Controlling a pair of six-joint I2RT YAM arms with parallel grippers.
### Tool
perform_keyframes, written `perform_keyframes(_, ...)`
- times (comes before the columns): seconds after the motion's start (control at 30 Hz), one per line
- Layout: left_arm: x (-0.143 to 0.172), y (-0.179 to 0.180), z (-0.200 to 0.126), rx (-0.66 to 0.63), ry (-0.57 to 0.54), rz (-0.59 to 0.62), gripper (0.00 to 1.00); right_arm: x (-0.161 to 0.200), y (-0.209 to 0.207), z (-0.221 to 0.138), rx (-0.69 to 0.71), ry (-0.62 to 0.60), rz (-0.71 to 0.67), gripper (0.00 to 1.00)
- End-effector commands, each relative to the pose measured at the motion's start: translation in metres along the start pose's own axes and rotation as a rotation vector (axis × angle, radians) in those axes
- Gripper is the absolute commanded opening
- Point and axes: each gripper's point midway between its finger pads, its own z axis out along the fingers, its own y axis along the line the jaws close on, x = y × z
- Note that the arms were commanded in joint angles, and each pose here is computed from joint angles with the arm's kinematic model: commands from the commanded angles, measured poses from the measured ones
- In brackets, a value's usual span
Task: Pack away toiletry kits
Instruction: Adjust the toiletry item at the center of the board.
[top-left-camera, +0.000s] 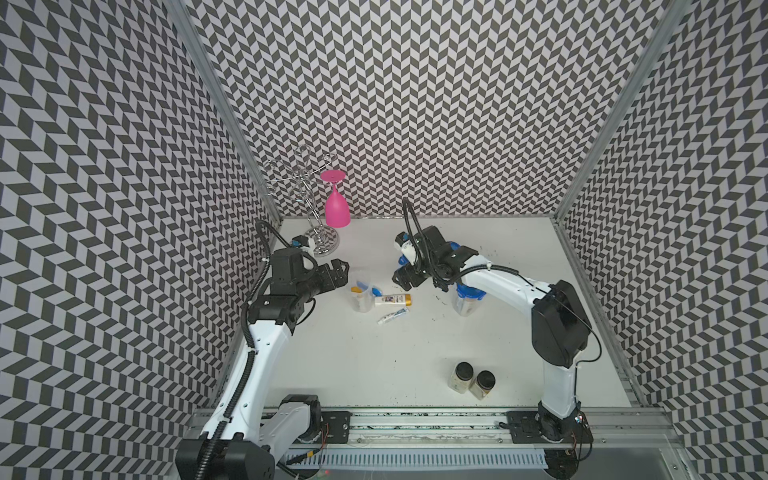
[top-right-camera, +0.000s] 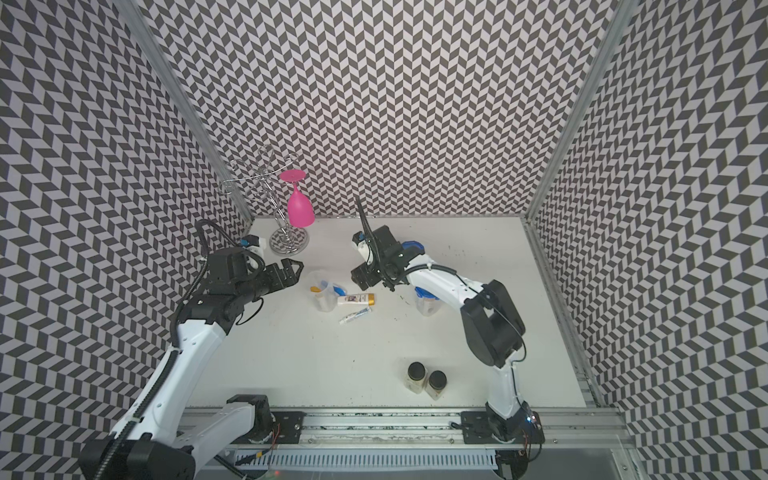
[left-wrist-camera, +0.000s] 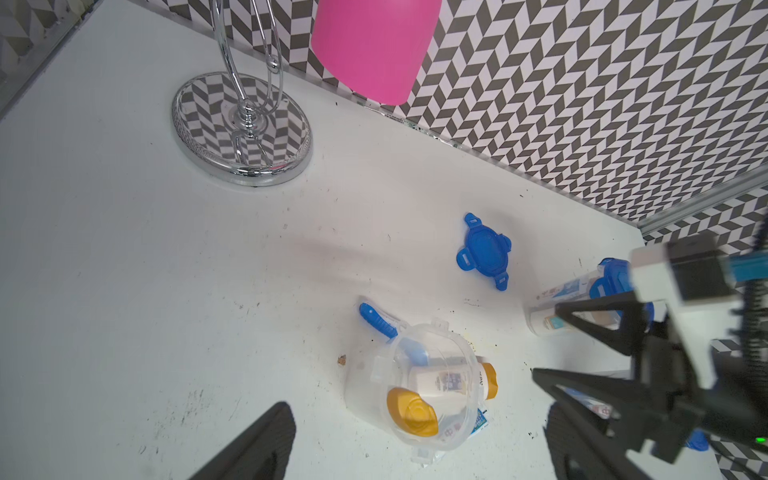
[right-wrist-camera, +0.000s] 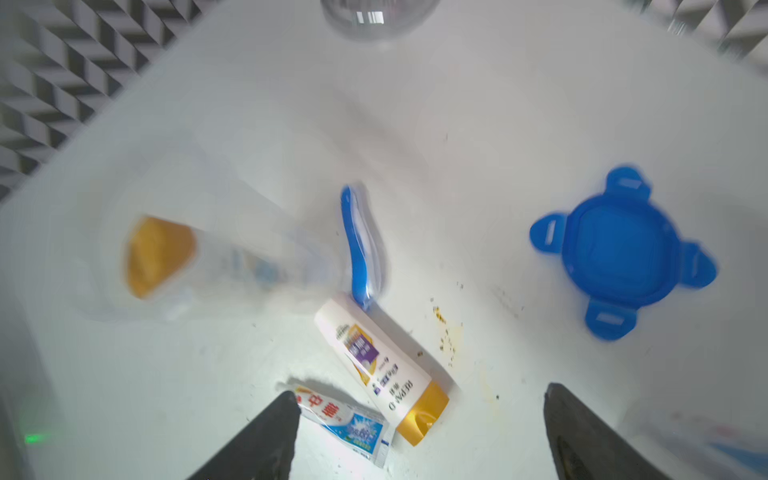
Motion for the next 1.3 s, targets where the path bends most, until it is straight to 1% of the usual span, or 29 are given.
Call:
perform_keyframes(0.0,-0.02,-0.017,-0.007,0.06,-0.058,0.022,0.96,0.005,-0.005,0.001,0.041,0.036,-0.027,0.9)
perform_keyframes(0.2,-0.018,-0.02,0.003,0.091,-0.035,0.014,0.96,0.03,-0.001,0.026,0.008,0.091,-0.026,0.9)
perform_keyframes(0.3,-0.015,-0.021,0.004,0.1,-0.024,-0.034,0.96,0.037,0.004,0.035,0.003,0.065,-0.035,0.9)
perform_keyframes(0.37,-0.009,-0.021,0.006,0.119,-0.013,-0.061,0.96,0.041,0.003,0.043,0.015,0.068,-0.044,0.9)
perform_keyframes(0.43,-0.006,-0.023,0.006,0.133,-0.002,-0.071,0.96,0.043,-0.001,0.052,0.014,0.076,-0.031,0.9)
perform_keyframes(0.57,-0.006,-0.019,0.007,0.113,0.002,-0.08,0.96,0.047,-0.006,0.066,0.01,0.097,-0.011,0.9)
perform_keyframes(0.67,-0.008,-0.019,0.004,0.115,-0.007,-0.093,0.95,0.054,-0.001,0.069,-0.011,0.102,-0.012,0.89)
perform_keyframes(0.77,-0.005,-0.018,0.005,0.119,-0.002,-0.106,0.95,0.061,-0.004,0.074,0.022,0.125,-0.023,0.89)
perform_keyframes(0.83,0.002,-0.017,0.007,0.135,0.015,-0.127,0.95,0.068,-0.007,0.081,0.051,0.151,-0.033,0.89)
perform_keyframes(0.93,0.012,-0.018,0.01,0.167,0.036,-0.144,0.95,0.072,-0.001,0.087,0.053,0.163,-0.062,0.89)
perform_keyframes(1.1,0.026,-0.013,0.014,0.168,0.063,-0.145,0.95,0.074,0.009,0.093,0.088,0.176,-0.131,0.9)
perform_keyframes(1.27,0.034,-0.013,0.013,0.184,0.068,-0.15,0.95,0.073,0.017,0.096,0.067,0.175,-0.101,0.9)
